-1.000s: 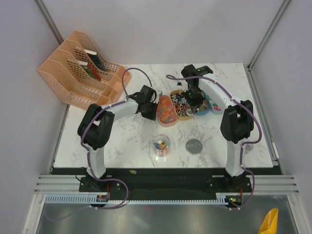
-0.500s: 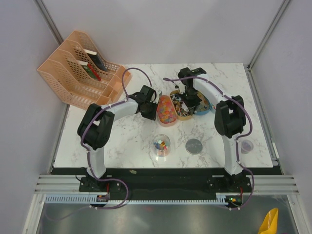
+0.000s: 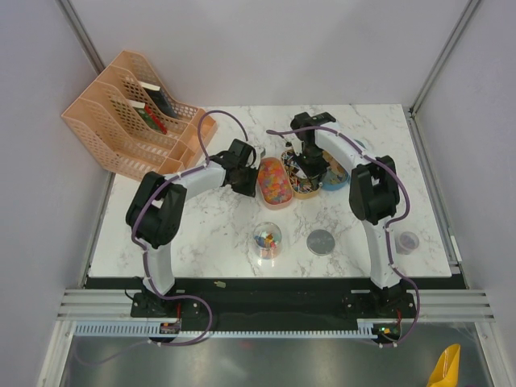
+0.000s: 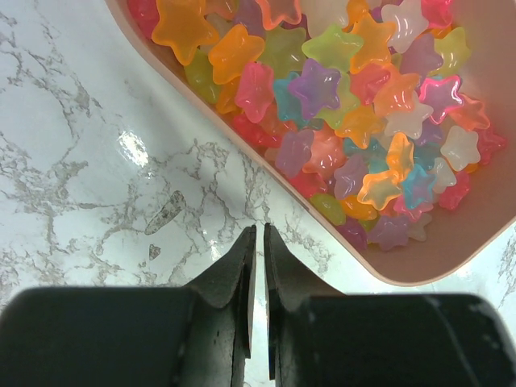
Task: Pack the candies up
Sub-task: Scoop the fake candies from the storage box.
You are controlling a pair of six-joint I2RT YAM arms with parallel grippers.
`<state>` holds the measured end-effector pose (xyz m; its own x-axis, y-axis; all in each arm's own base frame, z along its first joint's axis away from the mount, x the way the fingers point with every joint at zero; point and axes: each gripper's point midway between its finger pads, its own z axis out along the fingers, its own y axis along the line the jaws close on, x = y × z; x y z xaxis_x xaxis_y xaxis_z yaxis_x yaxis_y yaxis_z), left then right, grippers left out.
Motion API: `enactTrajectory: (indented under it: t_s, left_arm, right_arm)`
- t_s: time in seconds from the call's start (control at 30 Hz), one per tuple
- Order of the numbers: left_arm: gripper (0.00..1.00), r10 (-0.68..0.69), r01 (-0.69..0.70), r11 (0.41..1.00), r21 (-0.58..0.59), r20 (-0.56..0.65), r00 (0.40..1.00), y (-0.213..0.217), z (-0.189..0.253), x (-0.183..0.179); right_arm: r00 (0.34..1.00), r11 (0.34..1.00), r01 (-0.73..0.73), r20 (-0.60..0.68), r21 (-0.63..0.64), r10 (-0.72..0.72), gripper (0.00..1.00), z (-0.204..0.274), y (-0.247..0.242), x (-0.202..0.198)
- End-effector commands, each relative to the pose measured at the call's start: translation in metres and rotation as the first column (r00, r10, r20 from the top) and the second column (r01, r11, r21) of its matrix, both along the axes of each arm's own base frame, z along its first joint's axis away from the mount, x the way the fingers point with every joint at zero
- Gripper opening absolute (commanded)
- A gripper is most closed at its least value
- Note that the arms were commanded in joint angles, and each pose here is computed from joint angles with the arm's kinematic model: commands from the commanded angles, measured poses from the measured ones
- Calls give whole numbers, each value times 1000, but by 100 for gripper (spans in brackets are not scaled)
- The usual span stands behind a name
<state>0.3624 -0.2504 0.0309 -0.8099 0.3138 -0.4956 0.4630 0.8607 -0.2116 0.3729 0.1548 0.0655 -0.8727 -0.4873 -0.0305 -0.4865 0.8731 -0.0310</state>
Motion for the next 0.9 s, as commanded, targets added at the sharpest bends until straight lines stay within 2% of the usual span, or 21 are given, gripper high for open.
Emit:
enactTrajectory:
  t_s: [0.0, 0.2, 0.4, 0.53, 0.87]
  left_arm:
    - [14, -4, 6, 1000, -29, 73, 997, -4, 23, 10]
    - [14, -6, 8, 1000, -26, 91, 996, -2, 29, 12]
    - [15, -5, 7, 1000, -25, 97, 995, -1, 32, 12]
    - [14, -7, 8, 1000, -13, 101, 995, 3, 32, 10]
    - [15, -5, 5, 1000, -2, 110, 994, 7, 34, 8]
  right_arm:
    - [998, 999, -44, 40, -23, 45, 0, -7, 1, 19]
    - [994, 999, -51, 96, -17, 52, 0, 13, 3, 29]
    - [994, 996, -88, 61, -32, 90, 0, -8, 13, 29]
    - [991, 991, -130, -22, -39, 129, 0, -30, 9, 15]
    - [987, 987, -155, -54, -47, 153, 0, -40, 5, 9]
